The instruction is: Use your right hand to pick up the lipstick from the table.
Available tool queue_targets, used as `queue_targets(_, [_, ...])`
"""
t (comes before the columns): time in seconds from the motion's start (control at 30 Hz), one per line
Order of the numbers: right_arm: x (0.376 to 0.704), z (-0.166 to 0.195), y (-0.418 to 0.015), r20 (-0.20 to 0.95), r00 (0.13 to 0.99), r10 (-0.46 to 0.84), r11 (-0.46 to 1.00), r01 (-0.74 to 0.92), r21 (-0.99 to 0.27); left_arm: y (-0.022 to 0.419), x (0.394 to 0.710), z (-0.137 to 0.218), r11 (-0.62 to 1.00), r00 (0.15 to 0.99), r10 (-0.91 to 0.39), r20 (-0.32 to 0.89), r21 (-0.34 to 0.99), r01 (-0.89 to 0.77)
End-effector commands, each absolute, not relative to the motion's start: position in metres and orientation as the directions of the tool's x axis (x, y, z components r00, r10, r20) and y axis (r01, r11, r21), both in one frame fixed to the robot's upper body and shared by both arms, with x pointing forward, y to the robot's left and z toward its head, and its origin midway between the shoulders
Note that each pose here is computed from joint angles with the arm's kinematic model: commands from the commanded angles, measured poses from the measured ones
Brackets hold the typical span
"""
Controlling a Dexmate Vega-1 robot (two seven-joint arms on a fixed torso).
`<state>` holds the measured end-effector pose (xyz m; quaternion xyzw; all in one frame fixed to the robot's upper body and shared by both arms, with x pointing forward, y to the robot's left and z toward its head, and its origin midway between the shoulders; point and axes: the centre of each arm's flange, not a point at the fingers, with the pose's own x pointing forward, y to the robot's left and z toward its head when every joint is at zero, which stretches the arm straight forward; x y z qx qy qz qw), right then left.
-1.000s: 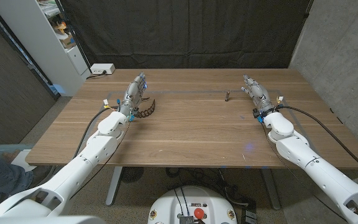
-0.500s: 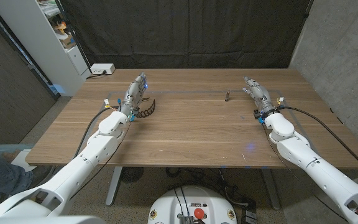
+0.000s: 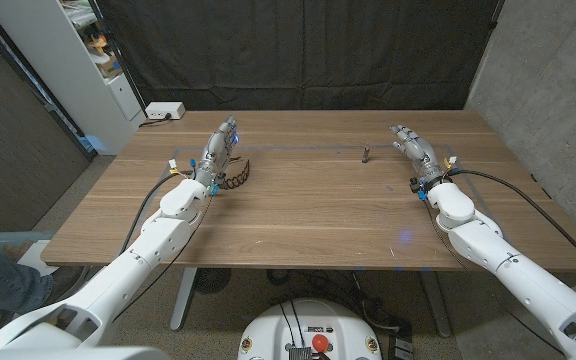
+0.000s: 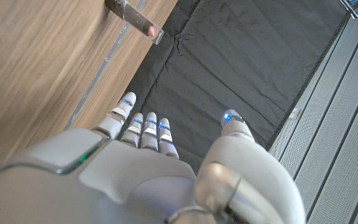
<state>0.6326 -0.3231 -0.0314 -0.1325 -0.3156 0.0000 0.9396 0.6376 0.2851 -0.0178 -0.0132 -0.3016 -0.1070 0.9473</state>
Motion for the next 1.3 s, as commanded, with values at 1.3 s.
queue_targets(1.3, [0.6391,-0.0311,-0.3204,0.598,0.795,0.096,0.865,0.23,-0.446,0.28,0.6399,-0.0115,0.978,0.796,-0.19,0.575,0.041,0.204])
